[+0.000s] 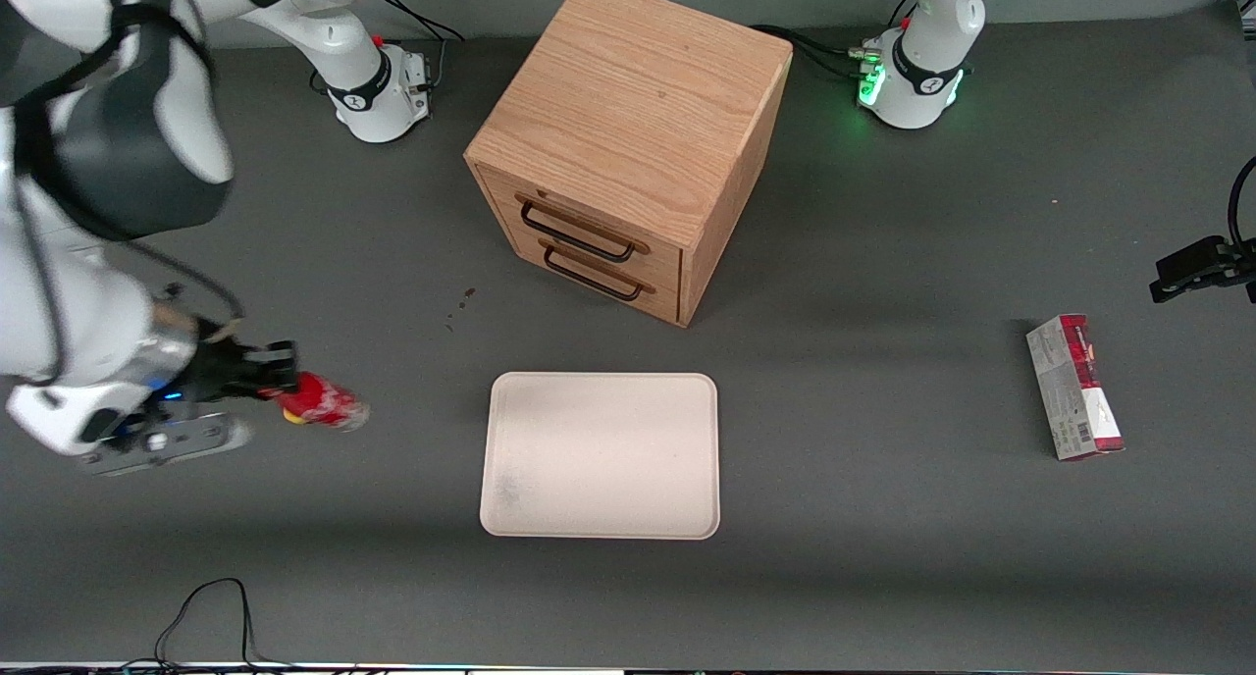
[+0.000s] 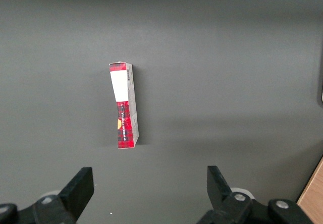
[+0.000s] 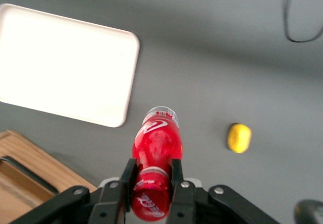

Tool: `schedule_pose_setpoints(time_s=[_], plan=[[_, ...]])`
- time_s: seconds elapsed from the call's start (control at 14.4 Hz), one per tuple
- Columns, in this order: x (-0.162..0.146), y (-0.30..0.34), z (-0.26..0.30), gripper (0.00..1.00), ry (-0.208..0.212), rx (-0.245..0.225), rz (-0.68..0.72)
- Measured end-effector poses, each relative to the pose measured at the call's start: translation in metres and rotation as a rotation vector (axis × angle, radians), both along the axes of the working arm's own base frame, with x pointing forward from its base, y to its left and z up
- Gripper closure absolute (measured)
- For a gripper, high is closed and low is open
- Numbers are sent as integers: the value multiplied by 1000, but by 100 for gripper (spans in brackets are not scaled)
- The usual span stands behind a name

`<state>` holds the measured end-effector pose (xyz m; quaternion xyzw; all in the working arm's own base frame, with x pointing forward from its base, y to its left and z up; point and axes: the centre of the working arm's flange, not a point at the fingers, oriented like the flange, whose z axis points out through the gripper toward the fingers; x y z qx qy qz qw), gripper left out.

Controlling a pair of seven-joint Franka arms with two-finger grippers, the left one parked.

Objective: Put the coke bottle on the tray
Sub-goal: 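Lift the bottle and carry it over the cream tray, then lower the bottle onto the tray's edge and open the right gripper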

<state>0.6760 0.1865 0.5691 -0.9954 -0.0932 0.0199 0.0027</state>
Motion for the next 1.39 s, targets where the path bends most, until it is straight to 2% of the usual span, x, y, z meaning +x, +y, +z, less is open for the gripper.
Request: schedule_pose_setpoints(time_s=[0.28, 0.56, 1.04, 1.18, 1.39], plan=[[-22, 78, 2, 69, -32, 8, -1], [-16, 92, -15, 69, -52, 17, -12], [33, 107, -166, 69, -8, 5, -20], [38, 108, -193, 69, 2, -6, -19], [43, 108, -216, 69, -5, -23, -16]])
